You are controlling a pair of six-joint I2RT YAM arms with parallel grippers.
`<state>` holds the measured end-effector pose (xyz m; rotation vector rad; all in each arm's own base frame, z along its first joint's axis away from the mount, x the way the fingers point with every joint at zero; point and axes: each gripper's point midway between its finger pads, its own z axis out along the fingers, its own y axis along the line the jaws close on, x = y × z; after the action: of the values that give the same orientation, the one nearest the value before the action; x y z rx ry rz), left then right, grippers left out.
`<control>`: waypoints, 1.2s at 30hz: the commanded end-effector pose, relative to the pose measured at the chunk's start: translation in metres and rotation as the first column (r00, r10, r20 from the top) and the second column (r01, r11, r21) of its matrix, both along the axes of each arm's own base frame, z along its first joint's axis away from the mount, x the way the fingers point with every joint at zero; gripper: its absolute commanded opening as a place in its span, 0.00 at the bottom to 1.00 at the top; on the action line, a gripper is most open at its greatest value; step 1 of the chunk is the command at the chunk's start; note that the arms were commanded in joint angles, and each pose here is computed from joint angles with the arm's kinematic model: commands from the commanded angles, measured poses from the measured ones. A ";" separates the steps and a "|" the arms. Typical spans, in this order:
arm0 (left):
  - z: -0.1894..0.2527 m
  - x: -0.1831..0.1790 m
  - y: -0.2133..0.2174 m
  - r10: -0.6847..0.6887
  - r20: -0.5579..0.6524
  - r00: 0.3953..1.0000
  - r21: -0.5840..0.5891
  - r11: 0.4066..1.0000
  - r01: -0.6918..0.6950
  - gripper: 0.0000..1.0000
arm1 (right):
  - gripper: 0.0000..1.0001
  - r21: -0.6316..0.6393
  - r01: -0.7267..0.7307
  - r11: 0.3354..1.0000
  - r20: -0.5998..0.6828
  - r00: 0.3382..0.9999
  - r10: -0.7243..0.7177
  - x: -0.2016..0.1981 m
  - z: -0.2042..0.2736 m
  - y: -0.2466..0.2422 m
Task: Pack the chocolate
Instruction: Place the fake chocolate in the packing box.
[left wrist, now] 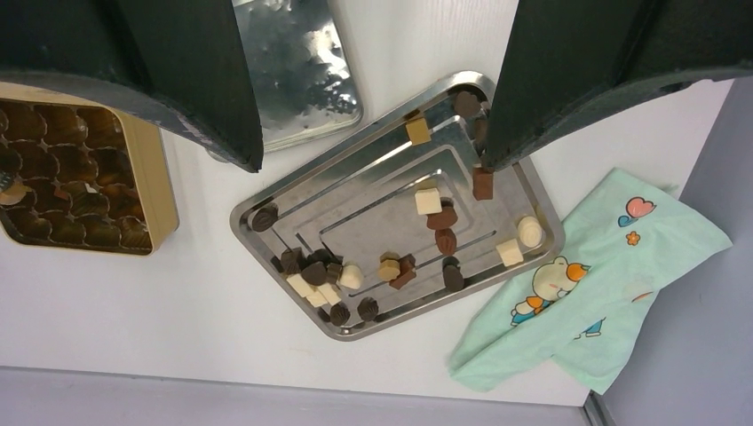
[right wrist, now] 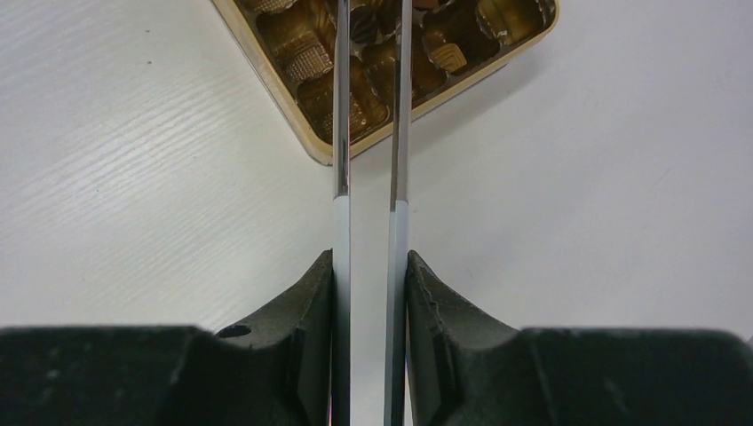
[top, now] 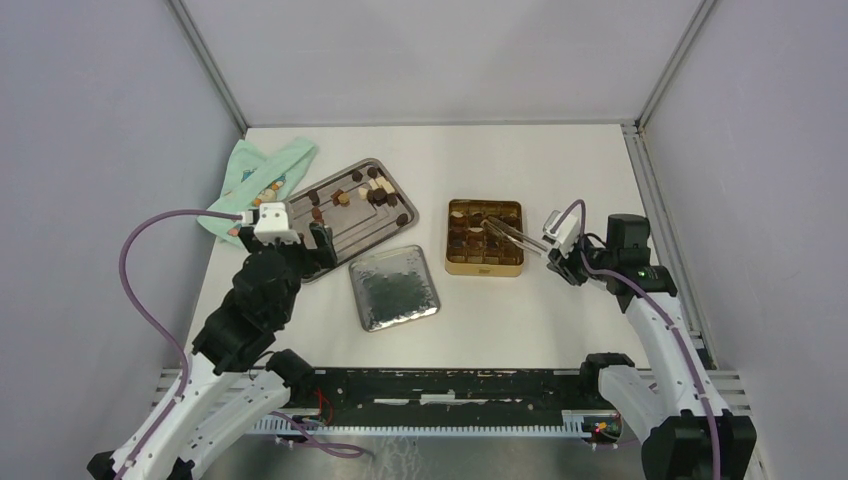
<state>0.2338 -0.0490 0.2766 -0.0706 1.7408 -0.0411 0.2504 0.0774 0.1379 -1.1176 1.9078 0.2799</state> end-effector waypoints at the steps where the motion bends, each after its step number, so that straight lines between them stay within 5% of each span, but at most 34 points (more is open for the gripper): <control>1: 0.001 0.005 0.001 0.010 0.006 1.000 0.035 0.999 -0.011 0.99 | 0.00 -0.023 -0.015 1.000 0.030 0.999 0.016 -0.004 -0.001 -0.003; 27: 0.001 0.005 0.001 0.005 0.005 1.000 0.034 0.999 -0.005 0.99 | 0.06 -0.143 0.147 0.979 -0.004 0.989 -0.150 -0.018 -0.014 -0.049; 36: 0.002 0.005 0.000 0.000 0.005 1.000 0.032 0.999 -0.001 0.99 | 0.26 -0.131 0.147 0.980 -0.014 0.989 -0.150 -0.019 -0.018 -0.047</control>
<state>0.2377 -0.0500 0.2703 -0.0648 1.7642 -0.0199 0.2214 0.0309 0.1113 -1.0738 2.0872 0.1134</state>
